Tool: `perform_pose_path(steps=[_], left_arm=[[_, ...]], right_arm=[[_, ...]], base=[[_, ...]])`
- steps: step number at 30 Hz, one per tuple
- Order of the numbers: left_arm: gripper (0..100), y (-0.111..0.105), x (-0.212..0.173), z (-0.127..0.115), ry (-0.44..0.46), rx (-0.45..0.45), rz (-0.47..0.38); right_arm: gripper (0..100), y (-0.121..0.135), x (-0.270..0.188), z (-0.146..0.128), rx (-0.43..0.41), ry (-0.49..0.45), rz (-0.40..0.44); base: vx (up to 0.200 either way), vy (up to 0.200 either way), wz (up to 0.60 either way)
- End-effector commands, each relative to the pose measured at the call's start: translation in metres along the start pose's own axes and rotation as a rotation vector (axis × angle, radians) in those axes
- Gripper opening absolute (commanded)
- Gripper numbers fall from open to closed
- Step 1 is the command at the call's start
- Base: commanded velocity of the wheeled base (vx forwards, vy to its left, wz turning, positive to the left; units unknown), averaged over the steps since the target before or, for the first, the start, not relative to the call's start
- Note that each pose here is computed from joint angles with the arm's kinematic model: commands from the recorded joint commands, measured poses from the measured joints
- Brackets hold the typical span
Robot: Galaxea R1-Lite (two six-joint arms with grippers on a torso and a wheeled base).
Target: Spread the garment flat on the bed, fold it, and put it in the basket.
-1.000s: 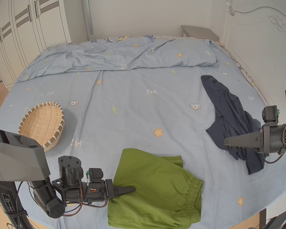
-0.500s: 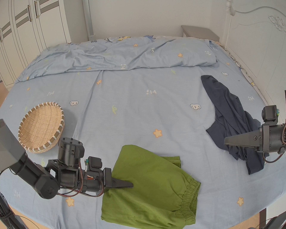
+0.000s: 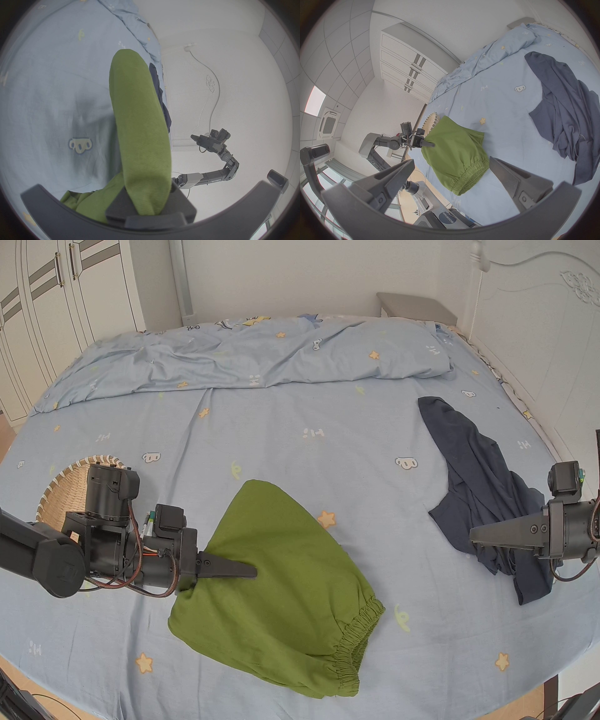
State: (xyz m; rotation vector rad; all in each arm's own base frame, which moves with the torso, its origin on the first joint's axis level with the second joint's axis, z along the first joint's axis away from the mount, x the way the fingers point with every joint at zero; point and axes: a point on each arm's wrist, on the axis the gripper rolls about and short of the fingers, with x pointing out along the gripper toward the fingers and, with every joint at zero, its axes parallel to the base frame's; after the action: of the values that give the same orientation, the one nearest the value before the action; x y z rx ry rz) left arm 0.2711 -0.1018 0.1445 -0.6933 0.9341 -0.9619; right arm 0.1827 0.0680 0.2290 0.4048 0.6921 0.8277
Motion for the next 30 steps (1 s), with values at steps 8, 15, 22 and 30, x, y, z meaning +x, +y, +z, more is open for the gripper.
perform_pose_path(steps=[8,15,22,30], left_arm=[[0,-0.009,-0.004,-0.001,-0.005,0.020,-0.010],[0,-0.010,-0.001,-0.004,0.009,0.022,-0.014],[0,-0.009,0.000,-0.006,0.016,0.020,-0.014],[0,-0.013,0.001,-0.003,0.009,0.111,-0.018]], right_arm=[[100,0.000,-0.001,0.000,-0.003,-0.004,0.000],[100,0.001,-0.001,0.000,-0.005,-0.006,0.001],[100,0.001,-0.001,0.000,-0.004,-0.004,0.002],[100,0.003,-0.002,0.000,-0.013,-0.009,0.006]], base=[[0.000,0.200,0.00],[0.000,0.200,0.00],[0.000,0.200,0.00],[0.000,0.025,0.00]])
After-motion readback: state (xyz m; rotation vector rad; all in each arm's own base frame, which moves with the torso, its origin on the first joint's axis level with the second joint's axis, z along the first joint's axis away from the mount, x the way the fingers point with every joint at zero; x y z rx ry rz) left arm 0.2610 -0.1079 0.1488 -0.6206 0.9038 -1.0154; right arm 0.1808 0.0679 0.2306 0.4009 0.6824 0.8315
